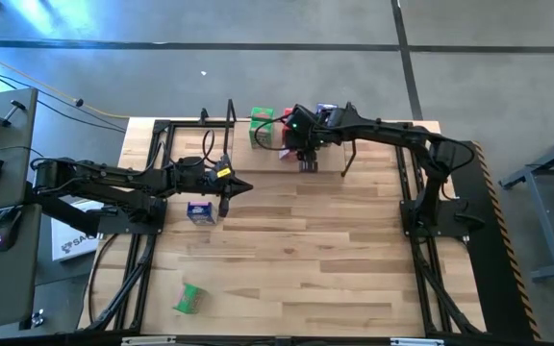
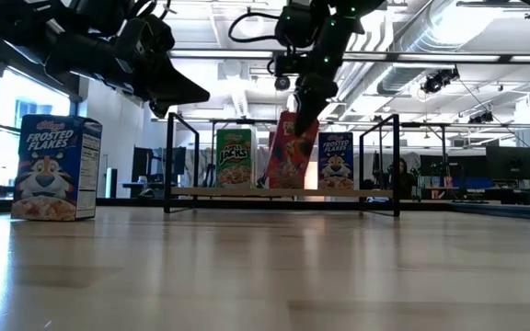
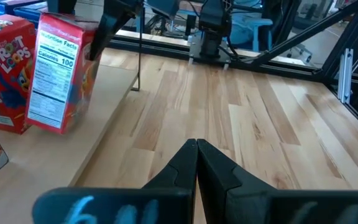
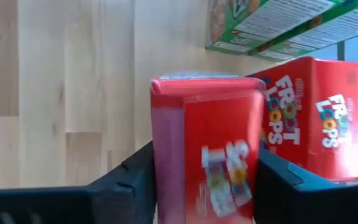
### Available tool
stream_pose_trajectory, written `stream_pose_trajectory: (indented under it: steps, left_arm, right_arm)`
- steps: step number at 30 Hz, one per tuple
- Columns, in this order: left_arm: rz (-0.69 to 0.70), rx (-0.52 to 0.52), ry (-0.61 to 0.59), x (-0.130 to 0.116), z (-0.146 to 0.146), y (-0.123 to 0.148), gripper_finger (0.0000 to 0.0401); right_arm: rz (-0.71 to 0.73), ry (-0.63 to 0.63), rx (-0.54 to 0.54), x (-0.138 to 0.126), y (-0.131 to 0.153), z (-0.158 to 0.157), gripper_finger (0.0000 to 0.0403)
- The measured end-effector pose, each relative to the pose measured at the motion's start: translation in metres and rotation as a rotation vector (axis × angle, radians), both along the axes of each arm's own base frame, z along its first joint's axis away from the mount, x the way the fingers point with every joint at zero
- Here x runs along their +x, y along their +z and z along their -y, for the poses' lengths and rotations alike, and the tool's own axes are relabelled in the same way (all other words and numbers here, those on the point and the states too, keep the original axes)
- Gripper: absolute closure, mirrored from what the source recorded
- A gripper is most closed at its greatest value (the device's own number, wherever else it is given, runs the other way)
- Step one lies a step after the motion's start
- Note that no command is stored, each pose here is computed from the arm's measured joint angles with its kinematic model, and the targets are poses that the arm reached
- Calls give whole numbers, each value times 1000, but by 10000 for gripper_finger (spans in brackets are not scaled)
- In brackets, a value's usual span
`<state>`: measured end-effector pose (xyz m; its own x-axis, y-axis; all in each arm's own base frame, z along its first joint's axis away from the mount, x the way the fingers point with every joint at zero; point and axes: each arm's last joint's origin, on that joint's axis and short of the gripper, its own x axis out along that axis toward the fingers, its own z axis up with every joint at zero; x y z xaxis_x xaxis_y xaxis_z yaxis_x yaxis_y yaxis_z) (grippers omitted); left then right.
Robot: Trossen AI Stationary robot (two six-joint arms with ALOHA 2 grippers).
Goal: Stack cereal on shelf
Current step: Put the red cereal box on the shelf aligned with the other red cereal boxes
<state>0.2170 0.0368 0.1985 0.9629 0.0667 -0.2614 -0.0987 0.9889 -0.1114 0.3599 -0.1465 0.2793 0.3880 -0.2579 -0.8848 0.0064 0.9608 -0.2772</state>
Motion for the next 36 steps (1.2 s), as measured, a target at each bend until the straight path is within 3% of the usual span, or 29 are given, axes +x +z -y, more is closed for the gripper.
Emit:
stream_pose_trajectory:
  steps: [5,10,17,20,23,29,36]
  left_arm:
    - [0,-9,-5,0,0,0,399]
    - [0,-10,-6,0,0,0,399]
    - [0,-10,-6,0,0,0,398]
    - [-2,-10,-6,0,0,0,398]
    - [-2,-7,-7,0,0,0,398]
    - [-2,2,-9,0,0,0,398]
    - [-6,-3,-8,0,0,-1,398]
  right_arm:
    - [10,-33,-27,1,1,1,199]
    - [33,-48,-50,2,11,2,195]
    - [67,-40,-144,4,61,-11,195]
    - [37,-70,-90,-4,75,-19,207]
    - [-36,-133,6,-12,65,-17,234]
    - [-149,-203,96,-15,9,-17,309]
    - [-78,-246,115,-11,-36,-15,383]
